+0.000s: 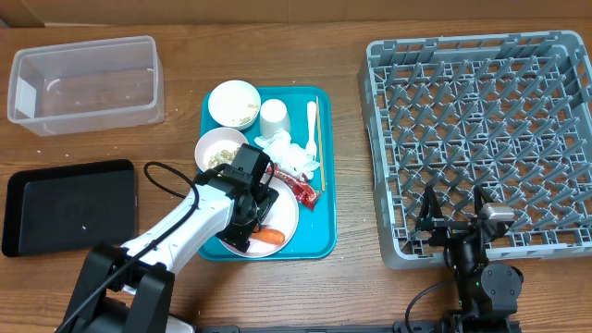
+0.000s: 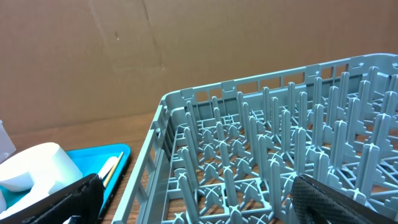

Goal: Sort waste into correct bins and load items into the dishwasher rack
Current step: 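Grasp the orange carrot on the plate with the left gripper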

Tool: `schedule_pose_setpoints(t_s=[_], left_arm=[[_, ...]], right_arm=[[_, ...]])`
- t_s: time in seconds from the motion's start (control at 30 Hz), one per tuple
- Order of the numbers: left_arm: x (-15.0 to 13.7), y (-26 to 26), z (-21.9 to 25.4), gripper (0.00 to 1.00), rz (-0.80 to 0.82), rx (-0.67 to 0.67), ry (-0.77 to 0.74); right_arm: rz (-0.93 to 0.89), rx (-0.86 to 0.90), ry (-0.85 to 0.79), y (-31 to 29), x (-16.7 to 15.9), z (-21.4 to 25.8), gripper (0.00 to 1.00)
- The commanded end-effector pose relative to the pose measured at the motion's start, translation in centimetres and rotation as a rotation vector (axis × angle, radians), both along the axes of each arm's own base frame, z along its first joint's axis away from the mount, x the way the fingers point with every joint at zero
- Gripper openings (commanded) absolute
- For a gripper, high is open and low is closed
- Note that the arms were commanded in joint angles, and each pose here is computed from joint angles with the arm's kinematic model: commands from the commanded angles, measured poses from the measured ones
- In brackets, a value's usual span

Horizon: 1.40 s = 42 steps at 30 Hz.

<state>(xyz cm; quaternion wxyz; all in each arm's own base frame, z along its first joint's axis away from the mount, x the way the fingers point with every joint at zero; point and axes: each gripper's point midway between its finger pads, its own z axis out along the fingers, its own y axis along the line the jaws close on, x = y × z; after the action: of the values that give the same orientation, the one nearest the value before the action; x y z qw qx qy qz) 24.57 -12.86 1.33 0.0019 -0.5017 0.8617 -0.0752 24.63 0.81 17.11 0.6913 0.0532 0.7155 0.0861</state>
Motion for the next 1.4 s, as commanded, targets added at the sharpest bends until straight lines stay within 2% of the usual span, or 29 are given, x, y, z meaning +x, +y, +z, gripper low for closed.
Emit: schedule_pose_setpoints(t_s=[0.0, 0.13, 0.2, 0.5, 0.63, 0.9, 1.0, 1.07, 1.13, 1.3, 1.37], left_arm=[[-0.4, 0.1, -0.5, 0.79, 0.011, 0.008, 0.018], [-0.7, -0.3, -0.4, 0.77, 0.010, -0.019, 0.031], [-0.6, -0.3, -0.4, 0.70, 0.011, -0.013, 0.028], [-0.6, 0.0, -0.5, 0.54, 0.011, -0.002, 0.028], [-1.2, 0.1, -0.9, 0.62, 0.007, 0.010, 0.050], [-2.4, 0.2, -2.9, 0.54, 0.006, 0.027, 0.141], [-2.5, 0.1, -3.0, 0.59, -0.012, 0.023, 0.146], [-2.5, 0.1, -3.0, 0.58, -0.035, 0.023, 0.142], [-2.4, 0.1, -3.0, 0.55, -0.064, 0.023, 0.139], [-2.3, 0.1, -3.0, 0.37, -0.108, 0.023, 0.131], [-2.4, 0.2, -2.9, 0.36, -0.107, 0.023, 0.133]], right_arm=[[-0.011, -0.004, -0.007, -0.2, 0.0, -0.1, 1.00], [-0.011, -0.004, -0.007, -0.2, 0.0, -0.1, 1.00], [-0.011, -0.004, -0.007, -0.2, 0.0, -0.1, 1.00], [-0.011, -0.004, -0.007, -0.2, 0.0, -0.1, 1.00], [-0.011, -0.004, -0.007, -0.2, 0.0, -0.1, 1.00], [-0.011, -0.004, -0.007, -0.2, 0.0, -0.1, 1.00], [-0.011, -0.004, -0.007, -0.2, 0.0, -0.1, 1.00], [-0.011, -0.004, -0.007, -0.2, 0.0, -0.1, 1.00], [-0.011, -0.004, -0.007, -0.2, 0.0, -0.1, 1.00], [-0.011, -0.004, -0.007, -0.2, 0.0, -0.1, 1.00], [-0.011, -0.004, -0.007, -0.2, 0.0, -0.1, 1.00]])
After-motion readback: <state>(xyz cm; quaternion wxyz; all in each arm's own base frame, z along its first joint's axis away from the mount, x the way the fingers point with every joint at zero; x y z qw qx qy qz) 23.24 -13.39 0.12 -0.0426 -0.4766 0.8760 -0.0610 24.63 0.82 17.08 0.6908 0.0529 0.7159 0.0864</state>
